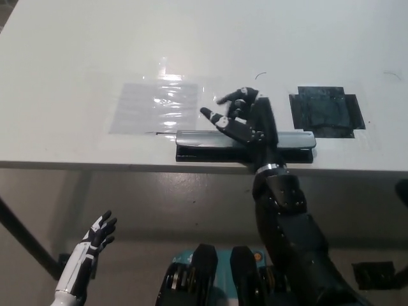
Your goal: The paper pin puncher is placed at the center of the table and close to the robot and the robot uses its right fist to press on the paper pin puncher
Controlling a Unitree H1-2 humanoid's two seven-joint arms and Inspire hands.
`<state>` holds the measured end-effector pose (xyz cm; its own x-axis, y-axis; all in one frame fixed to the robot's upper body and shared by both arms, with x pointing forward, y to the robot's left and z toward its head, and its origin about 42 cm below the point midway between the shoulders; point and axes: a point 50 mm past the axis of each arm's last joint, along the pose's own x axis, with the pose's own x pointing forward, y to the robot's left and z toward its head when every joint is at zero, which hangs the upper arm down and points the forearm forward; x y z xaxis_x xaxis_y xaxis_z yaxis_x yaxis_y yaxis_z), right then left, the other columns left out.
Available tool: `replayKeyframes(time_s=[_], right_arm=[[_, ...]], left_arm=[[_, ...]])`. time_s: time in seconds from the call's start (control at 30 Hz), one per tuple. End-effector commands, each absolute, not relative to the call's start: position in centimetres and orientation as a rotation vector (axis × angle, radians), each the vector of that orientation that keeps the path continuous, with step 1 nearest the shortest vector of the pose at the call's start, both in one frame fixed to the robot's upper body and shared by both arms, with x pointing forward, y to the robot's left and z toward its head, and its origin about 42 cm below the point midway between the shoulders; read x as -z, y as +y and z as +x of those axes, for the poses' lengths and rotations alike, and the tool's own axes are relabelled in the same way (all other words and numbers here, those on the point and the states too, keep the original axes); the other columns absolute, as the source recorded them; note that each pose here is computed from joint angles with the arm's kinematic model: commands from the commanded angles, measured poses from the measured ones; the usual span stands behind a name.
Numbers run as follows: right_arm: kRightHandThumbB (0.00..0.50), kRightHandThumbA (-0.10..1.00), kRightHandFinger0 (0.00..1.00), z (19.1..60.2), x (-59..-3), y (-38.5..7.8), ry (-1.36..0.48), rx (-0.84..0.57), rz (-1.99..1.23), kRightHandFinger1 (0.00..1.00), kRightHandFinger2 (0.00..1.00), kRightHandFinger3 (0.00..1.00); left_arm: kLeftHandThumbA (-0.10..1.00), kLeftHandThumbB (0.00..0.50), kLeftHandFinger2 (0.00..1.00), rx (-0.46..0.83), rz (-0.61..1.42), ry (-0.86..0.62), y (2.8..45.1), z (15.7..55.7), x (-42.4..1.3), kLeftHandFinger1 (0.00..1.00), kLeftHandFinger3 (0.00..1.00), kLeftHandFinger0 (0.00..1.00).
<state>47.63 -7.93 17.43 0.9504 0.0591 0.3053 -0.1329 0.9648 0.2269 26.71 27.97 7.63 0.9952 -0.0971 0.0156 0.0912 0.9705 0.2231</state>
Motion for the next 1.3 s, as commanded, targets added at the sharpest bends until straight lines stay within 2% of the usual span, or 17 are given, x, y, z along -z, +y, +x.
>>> replayKeyframes(time_s=[0.0, 0.23, 0.3, 0.33, 0.43, 0.5, 0.57, 0.7, 0.83, 1.03, 1.07, 1.1, 1.13, 1.17, 1.2, 1.23, 1.27], right_arm=[[0.203, 1.00, 0.00, 44.2, -31.9, -10.4, -0.626, -0.159, 0.363, 0.00, 0.00, 0.00], [0.210, 1.00, 0.00, 37.0, -39.9, -15.8, -0.914, -0.231, 0.380, 0.00, 0.00, 0.00], [0.226, 1.00, 0.00, 35.0, -39.9, -17.2, -0.938, -0.223, 0.361, 0.00, 0.00, 0.00], [0.202, 1.00, 0.00, 33.7, -39.3, -18.1, -0.948, -0.227, 0.338, 0.00, 0.00, 0.00], [0.212, 1.00, 0.00, 30.6, -37.4, -19.8, -0.951, -0.239, 0.278, 0.00, 0.00, 0.00], [0.191, 1.00, 0.00, 28.7, -36.2, -20.8, -0.962, -0.245, 0.228, 0.00, 0.00, 0.00], [0.229, 1.00, 0.00, 27.0, -34.7, -21.7, -0.941, -0.219, 0.191, 0.00, 0.00, 0.00], [0.249, 1.00, 0.00, 24.5, -31.6, -23.0, -0.865, -0.156, 0.098, 0.00, 0.00, 0.00], [0.155, 1.00, 0.00, 22.0, -25.4, -24.0, -0.739, -0.092, 0.037, 0.00, 0.00, 0.00], [0.146, 1.00, 0.00, 20.9, -18.0, -25.1, -0.456, -0.039, 0.122, 0.00, 0.00, 0.00], [0.176, 1.00, 0.13, 21.1, -16.5, -25.3, -0.408, -0.031, 0.142, 0.02, 0.01, 0.04], [0.178, 1.00, 0.28, 21.2, -15.8, -25.5, -0.387, -0.024, 0.124, 0.24, 0.27, 0.26], [0.208, 1.00, 0.50, 21.4, -14.4, -25.7, -0.349, -0.016, 0.088, 0.51, 0.56, 0.57], [0.199, 1.00, 0.56, 21.5, -13.9, -25.7, -0.328, -0.015, 0.081, 0.59, 0.68, 0.70], [0.270, 1.00, 0.91, 21.7, -12.9, -25.7, -0.262, -0.034, 0.044, 1.00, 1.00, 1.00], [0.279, 1.00, 1.00, 21.8, -12.3, -25.6, -0.239, -0.057, 0.032, 1.00, 1.00, 1.00], [0.261, 1.00, 1.00, 21.9, -11.6, -25.6, -0.216, -0.075, 0.031, 1.00, 1.00, 1.00]], left_arm=[[1.00, 0.200, 1.00, 0.133, 0.248, -0.101, 28.0, 27.3, -9.3, 1.00, 1.00, 1.00], [1.00, 0.205, 1.00, 0.133, 0.248, -0.105, 28.1, 27.7, -9.5, 1.00, 1.00, 1.00], [1.00, 0.206, 1.00, 0.129, 0.254, -0.105, 28.1, 27.8, -9.7, 1.00, 1.00, 1.00], [1.00, 0.200, 1.00, 0.131, 0.255, -0.105, 28.1, 27.8, -9.8, 1.00, 1.00, 1.00], [1.00, 0.202, 1.00, 0.134, 0.262, -0.104, 28.2, 27.9, -9.9, 1.00, 1.00, 1.00], [1.00, 0.208, 1.00, 0.136, 0.263, -0.107, 28.2, 28.0, -10.0, 1.00, 1.00, 1.00], [1.00, 0.204, 1.00, 0.144, 0.263, -0.111, 28.2, 28.1, -10.0, 1.00, 1.00, 1.00], [1.00, 0.215, 1.00, 0.145, 0.259, -0.114, 28.2, 28.3, -10.1, 1.00, 1.00, 1.00], [1.00, 0.238, 1.00, 0.141, 0.257, -0.106, 28.1, 28.1, -10.0, 1.00, 1.00, 1.00], [1.00, 0.243, 1.00, 0.147, 0.255, -0.103, 28.0, 28.2, -9.9, 1.00, 1.00, 1.00], [1.00, 0.244, 1.00, 0.148, 0.257, -0.104, 28.0, 28.3, -9.9, 1.00, 1.00, 1.00], [1.00, 0.246, 1.00, 0.147, 0.257, -0.104, 28.0, 28.3, -9.9, 1.00, 1.00, 1.00], [1.00, 0.253, 1.00, 0.144, 0.256, -0.104, 28.0, 28.3, -9.8, 1.00, 1.00, 1.00], [1.00, 0.254, 1.00, 0.142, 0.256, -0.105, 28.1, 28.2, -9.8, 1.00, 1.00, 1.00], [1.00, 0.252, 1.00, 0.141, 0.256, -0.103, 28.1, 28.3, -9.8, 1.00, 1.00, 1.00], [1.00, 0.254, 1.00, 0.142, 0.260, -0.101, 28.1, 28.3, -9.7, 1.00, 1.00, 1.00], [1.00, 0.249, 1.00, 0.144, 0.265, -0.105, 28.0, 28.4, -9.7, 1.00, 1.00, 1.00]])
